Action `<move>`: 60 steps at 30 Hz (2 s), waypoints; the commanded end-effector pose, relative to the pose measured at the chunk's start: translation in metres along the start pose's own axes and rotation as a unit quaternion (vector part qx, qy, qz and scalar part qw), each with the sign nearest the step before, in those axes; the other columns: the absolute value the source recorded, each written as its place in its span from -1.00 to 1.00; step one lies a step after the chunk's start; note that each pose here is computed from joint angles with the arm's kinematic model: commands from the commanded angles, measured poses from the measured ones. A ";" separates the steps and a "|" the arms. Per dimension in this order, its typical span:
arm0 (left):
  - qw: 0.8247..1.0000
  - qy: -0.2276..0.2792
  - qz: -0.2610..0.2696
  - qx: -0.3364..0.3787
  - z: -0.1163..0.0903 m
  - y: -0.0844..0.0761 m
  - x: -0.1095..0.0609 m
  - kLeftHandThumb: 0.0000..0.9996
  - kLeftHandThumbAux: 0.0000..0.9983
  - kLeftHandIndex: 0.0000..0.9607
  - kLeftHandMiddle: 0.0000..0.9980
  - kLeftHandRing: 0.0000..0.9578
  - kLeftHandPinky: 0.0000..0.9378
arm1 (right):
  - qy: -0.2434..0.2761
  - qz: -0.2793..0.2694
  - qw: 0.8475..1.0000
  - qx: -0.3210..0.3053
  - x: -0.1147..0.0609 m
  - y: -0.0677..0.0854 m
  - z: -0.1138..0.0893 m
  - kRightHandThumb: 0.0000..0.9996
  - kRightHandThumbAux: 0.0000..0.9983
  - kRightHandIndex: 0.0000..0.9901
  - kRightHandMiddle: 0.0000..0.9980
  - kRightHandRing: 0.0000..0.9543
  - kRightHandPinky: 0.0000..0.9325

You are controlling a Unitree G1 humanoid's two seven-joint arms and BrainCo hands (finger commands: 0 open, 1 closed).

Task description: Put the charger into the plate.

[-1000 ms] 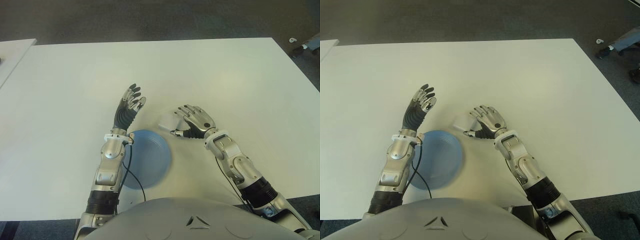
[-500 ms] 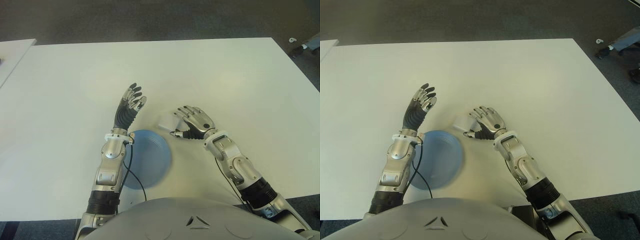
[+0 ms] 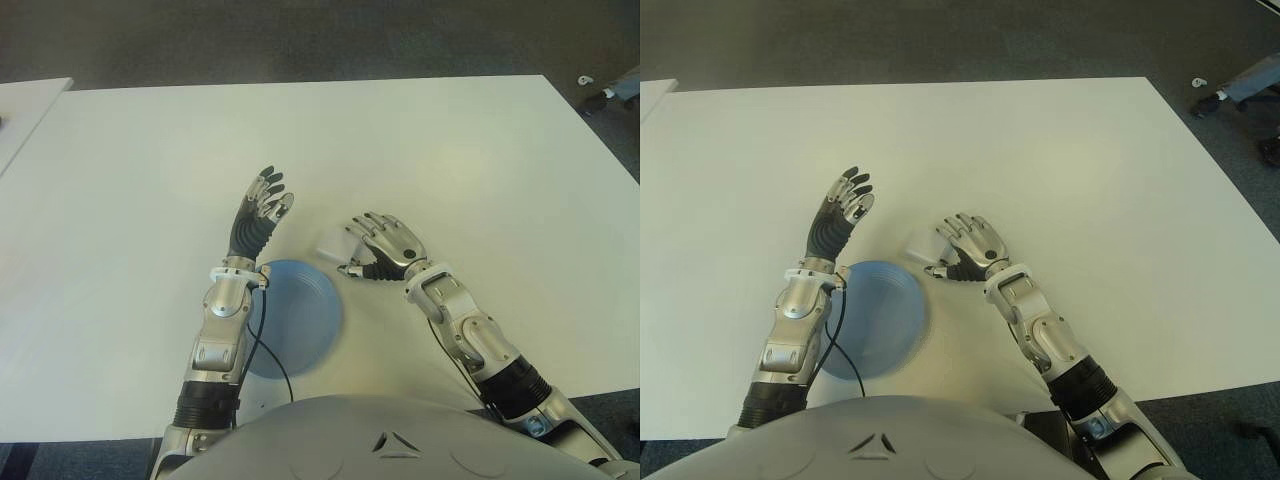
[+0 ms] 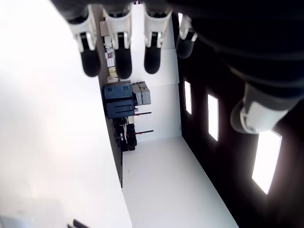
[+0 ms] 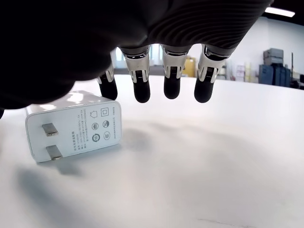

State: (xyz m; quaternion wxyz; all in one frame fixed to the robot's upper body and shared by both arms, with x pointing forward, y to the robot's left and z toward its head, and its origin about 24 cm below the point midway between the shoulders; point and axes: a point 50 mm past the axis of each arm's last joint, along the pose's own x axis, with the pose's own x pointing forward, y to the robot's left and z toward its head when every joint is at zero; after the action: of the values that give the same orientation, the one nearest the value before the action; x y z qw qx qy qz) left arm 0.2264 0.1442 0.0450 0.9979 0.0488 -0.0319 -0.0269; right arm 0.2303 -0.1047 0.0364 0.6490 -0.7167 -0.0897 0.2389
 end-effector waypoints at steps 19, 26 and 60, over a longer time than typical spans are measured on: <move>1.000 0.002 -0.002 -0.006 0.001 -0.006 -0.003 -1.00 -0.03 -1.00 -0.69 -0.66 -0.62 | -0.002 0.019 1.000 -0.012 0.004 0.010 0.009 -0.53 -0.81 -1.00 -1.00 -1.00 -1.00; 1.000 0.003 -0.005 -0.010 0.002 -0.008 -0.004 -1.00 -0.01 -1.00 -0.70 -0.67 -0.64 | -0.002 0.028 0.999 -0.014 0.007 0.012 0.012 -0.54 -0.80 -1.00 -1.00 -1.00 -1.00; 1.000 0.000 -0.003 -0.017 0.006 -0.016 -0.006 -1.00 0.03 -1.00 -0.75 -0.71 -0.66 | -0.014 0.032 0.999 -0.024 0.022 0.022 0.013 -0.52 -0.76 -1.00 -1.00 -1.00 -1.00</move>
State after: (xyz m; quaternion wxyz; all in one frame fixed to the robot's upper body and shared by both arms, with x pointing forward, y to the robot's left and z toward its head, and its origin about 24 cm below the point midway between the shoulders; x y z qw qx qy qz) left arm 0.2206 0.1293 0.0513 0.9980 0.0309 -0.0417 -0.0363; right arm 0.2388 -0.0876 0.0164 0.6286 -0.7300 -0.0899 0.2525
